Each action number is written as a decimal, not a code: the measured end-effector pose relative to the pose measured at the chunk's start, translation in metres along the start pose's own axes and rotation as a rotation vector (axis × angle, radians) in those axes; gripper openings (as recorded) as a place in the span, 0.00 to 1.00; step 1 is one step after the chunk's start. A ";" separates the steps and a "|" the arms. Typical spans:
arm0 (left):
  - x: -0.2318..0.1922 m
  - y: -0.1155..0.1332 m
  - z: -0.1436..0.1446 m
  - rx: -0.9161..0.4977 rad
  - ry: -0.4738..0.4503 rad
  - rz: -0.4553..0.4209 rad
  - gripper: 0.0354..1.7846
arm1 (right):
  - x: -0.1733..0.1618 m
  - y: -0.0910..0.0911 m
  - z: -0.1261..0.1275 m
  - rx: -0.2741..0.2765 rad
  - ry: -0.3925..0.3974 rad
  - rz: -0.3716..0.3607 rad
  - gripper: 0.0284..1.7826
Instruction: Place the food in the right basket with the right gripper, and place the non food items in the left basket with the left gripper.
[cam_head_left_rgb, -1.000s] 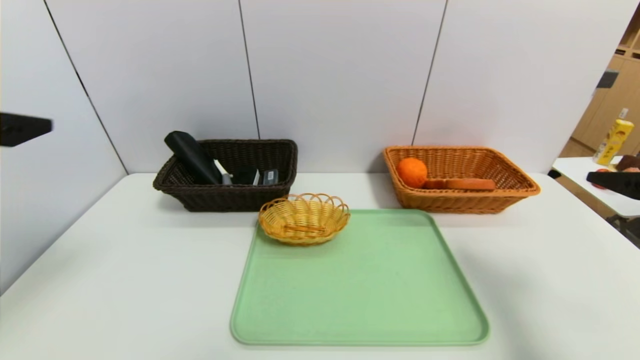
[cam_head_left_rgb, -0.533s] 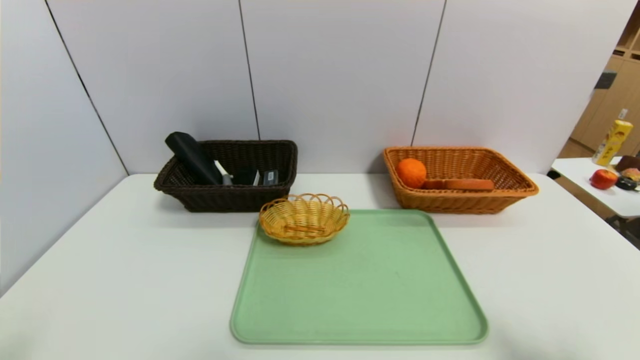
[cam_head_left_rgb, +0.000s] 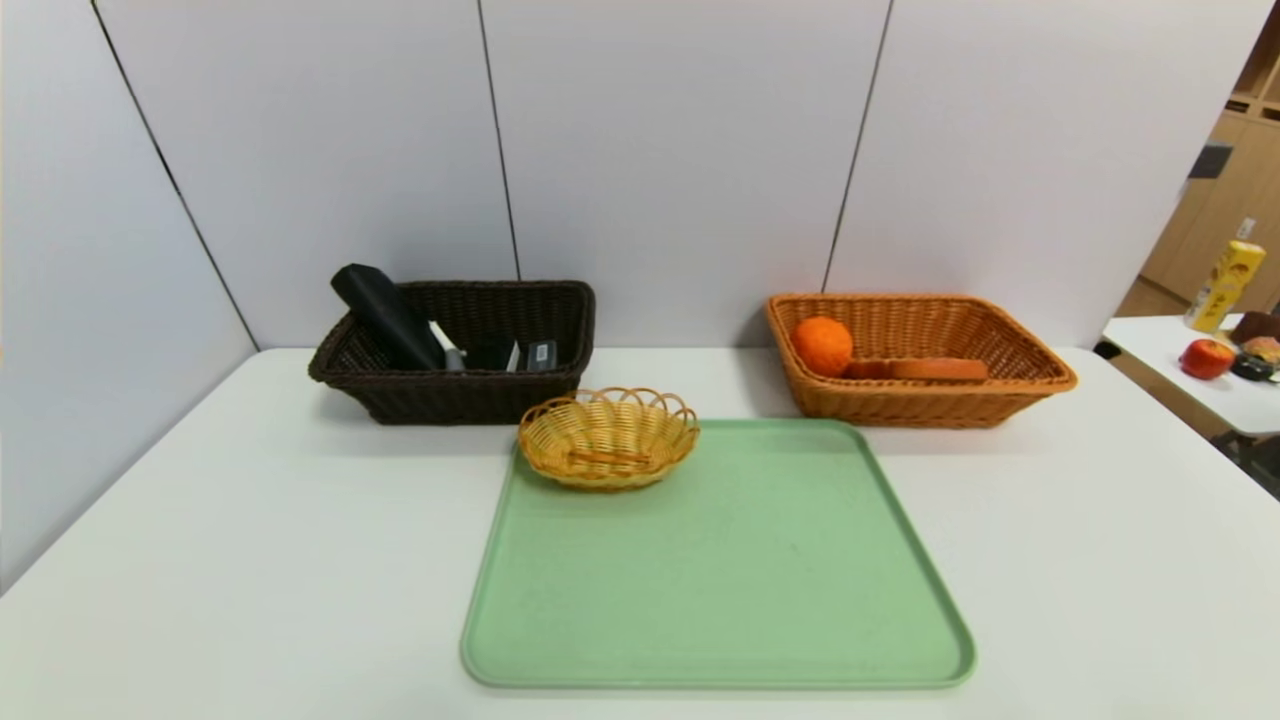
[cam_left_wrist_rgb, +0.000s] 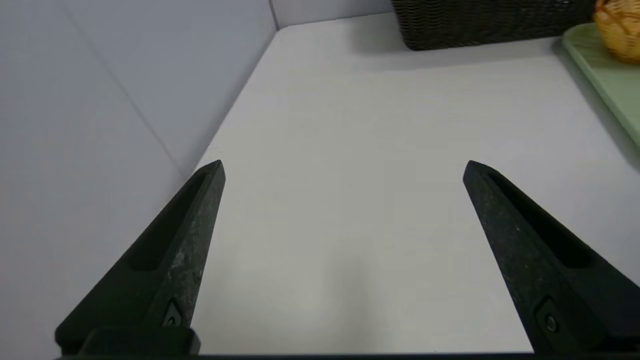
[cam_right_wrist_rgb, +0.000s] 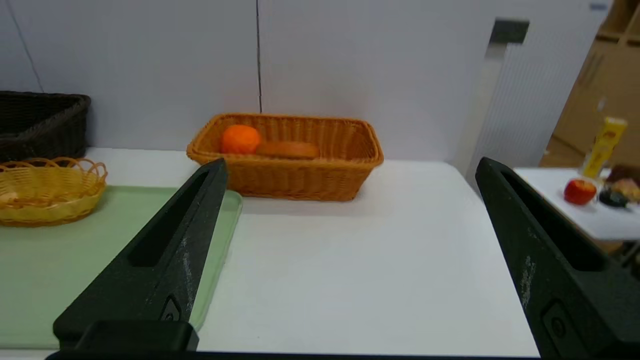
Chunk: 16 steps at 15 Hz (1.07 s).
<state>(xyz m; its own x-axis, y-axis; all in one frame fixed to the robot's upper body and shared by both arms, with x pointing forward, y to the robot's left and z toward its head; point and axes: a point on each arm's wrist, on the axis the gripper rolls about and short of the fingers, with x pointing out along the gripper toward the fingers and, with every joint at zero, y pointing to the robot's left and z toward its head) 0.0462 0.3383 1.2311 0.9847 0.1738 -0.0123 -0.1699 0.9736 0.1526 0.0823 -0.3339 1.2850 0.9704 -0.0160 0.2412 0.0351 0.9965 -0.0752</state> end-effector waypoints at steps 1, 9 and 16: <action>0.000 -0.001 -0.004 0.002 -0.006 -0.030 0.94 | -0.001 0.001 0.005 -0.007 -0.030 0.052 0.96; 0.012 -0.007 -0.025 0.023 -0.041 -0.050 0.94 | -0.035 0.002 -0.035 -0.078 0.028 0.100 0.96; 0.022 -0.015 -0.040 -0.031 -0.100 -0.179 0.94 | -0.036 0.004 -0.089 -0.098 0.169 0.041 0.96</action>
<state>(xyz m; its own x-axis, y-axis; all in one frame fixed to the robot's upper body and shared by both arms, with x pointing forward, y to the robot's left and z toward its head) 0.0685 0.3337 1.1887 0.9979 -0.0164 0.0619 0.0084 0.9919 0.1267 0.0686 -0.3362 1.1902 0.9975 0.0024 0.0708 0.0103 0.9840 -0.1776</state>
